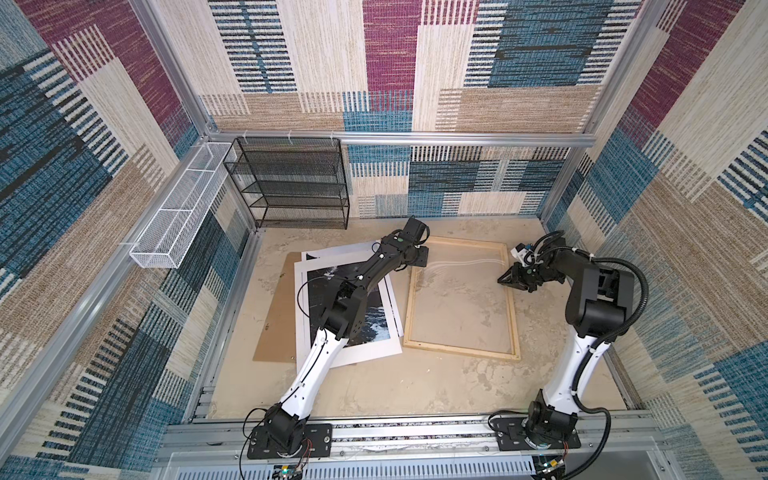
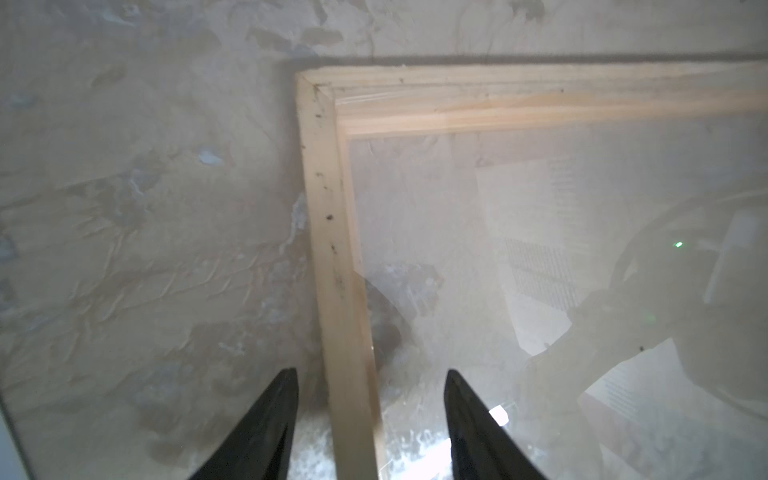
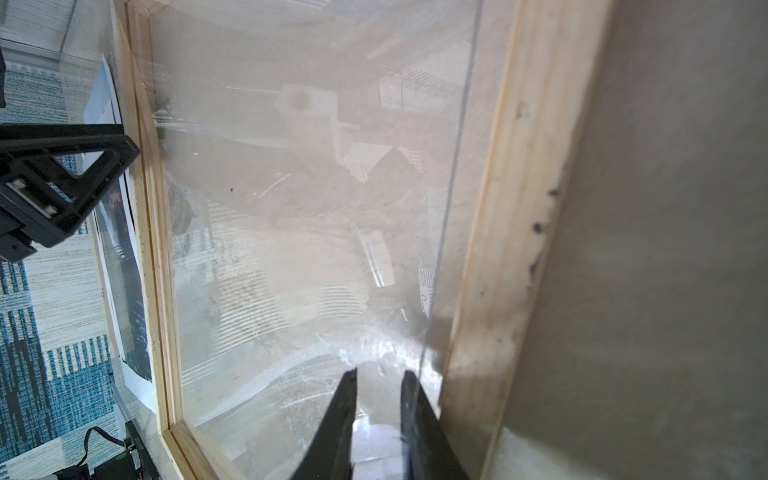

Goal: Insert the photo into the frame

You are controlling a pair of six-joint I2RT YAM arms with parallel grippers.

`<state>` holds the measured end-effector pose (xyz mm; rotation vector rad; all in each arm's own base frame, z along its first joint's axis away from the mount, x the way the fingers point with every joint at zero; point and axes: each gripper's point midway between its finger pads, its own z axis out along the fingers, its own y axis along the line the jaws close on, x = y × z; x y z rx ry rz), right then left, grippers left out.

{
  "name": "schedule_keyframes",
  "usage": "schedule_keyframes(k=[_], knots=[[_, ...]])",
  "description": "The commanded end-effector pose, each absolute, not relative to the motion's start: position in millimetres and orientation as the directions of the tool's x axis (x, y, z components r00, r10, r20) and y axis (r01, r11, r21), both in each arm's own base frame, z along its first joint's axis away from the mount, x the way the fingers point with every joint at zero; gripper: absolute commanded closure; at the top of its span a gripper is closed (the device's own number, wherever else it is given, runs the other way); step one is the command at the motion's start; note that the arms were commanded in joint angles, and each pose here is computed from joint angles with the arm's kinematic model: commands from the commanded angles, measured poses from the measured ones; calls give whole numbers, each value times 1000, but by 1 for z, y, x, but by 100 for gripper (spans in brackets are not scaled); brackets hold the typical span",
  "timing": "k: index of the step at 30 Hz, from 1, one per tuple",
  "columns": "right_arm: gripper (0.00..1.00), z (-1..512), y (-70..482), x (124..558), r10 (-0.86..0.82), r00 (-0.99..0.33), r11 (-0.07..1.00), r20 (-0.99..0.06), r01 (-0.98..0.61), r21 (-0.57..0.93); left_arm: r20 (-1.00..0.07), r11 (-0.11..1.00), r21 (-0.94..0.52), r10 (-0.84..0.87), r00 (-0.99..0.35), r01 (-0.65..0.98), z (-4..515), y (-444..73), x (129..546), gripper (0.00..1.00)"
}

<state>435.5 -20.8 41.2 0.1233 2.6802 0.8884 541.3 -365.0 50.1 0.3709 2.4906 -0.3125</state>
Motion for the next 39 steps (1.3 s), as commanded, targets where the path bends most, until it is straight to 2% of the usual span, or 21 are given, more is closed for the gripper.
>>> schedule_keyframes(k=[1, 5, 12, 28, 39], knots=[[79, 43, -21, 434, 164, -948, 812, -273, -28, 582, -604, 938, 39, 296, -740, 343, 46, -355, 542, 40], [79, 43, -22, 434, 163, -947, 814, -276, -29, 580, -594, 938, 115, 328, -735, 326, 43, -350, 539, 41], [77, 48, -25, 436, 164, -943, 825, -290, -30, 564, -573, 939, 148, 337, -747, 310, 40, -343, 535, 45], [52, 54, -34, 439, 171, -935, 859, -311, -14, 512, -552, 934, 162, 353, -756, 318, 37, -343, 527, 49], [49, 57, -38, 440, 172, -931, 871, -322, -9, 490, -553, 934, 161, 354, -754, 320, 38, -344, 527, 50]])
